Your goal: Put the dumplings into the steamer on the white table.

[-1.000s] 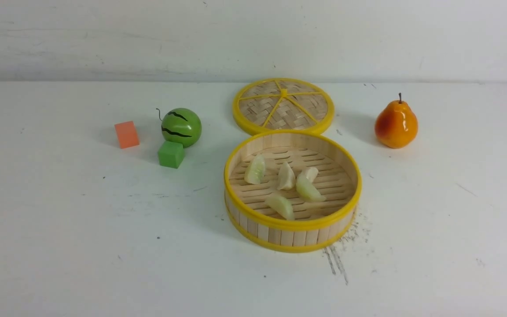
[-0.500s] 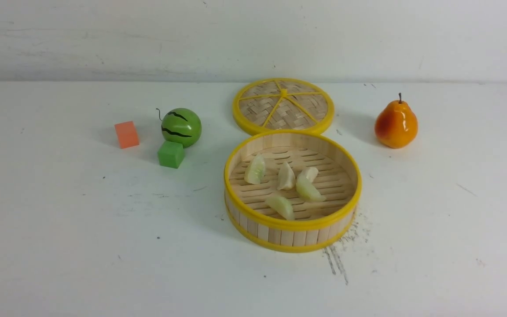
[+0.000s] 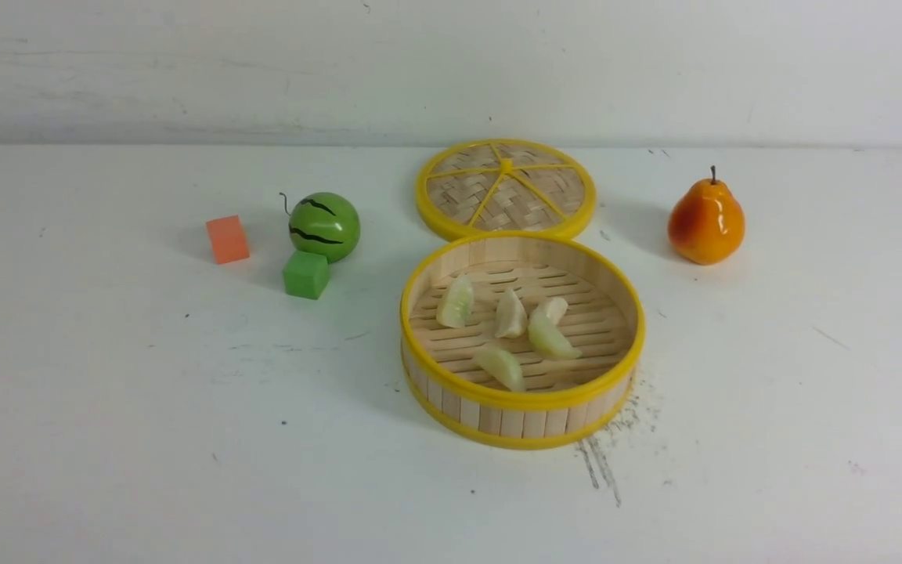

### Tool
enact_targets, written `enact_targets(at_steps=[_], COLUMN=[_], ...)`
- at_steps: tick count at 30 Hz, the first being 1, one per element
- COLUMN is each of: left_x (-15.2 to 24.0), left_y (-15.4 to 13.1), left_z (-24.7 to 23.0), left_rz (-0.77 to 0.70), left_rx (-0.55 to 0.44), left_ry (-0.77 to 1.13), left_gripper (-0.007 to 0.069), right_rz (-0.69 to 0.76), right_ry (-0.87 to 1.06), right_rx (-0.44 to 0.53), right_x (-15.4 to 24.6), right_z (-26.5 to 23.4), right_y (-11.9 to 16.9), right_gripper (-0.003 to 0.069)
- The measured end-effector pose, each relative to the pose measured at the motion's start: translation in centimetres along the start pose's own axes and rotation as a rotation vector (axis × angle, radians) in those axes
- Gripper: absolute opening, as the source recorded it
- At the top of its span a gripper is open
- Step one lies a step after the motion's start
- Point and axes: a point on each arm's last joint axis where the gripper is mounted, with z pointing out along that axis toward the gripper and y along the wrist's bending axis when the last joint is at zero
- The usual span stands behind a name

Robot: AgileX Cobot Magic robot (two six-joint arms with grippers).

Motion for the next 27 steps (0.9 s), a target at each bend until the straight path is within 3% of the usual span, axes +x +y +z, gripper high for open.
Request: enact_targets(at_steps=[1,3,12,18,27], left_x=[-0.1,0.5,5.3,9.1,12.4], left_y=[0.0,0.8,3.2,4.9,5.7], left_z=[0.1,2.2,5.9,7.4,8.3], left_rz=[-0.002,0.005,0.031,-0.050,-0.123], left_rx=[-0.001,-0.058,-0.284,-0.430,-0.480], left_ry=[-0.023,-0.144,-0.389,-0.313,-0.107], left_gripper=[0.0084,-0.0008,-0.0014,-0.0014,-0.0014], right_rz=[0.001,0.003,0.003,0.004,0.005], right_ry=[0.000,0.000,0.000,-0.001,-0.001], right_rx=[0.000,0.000,0.000,-0.001,-0.001], right_x=[0.0,0.0,0.0,0.0,0.0], right_z=[0.0,0.0,0.0,0.0,0.0], right_y=[0.0,0.0,0.0,0.0,0.0], right_gripper=[0.0011,0.0010,0.0021,0.0023,0.0030])
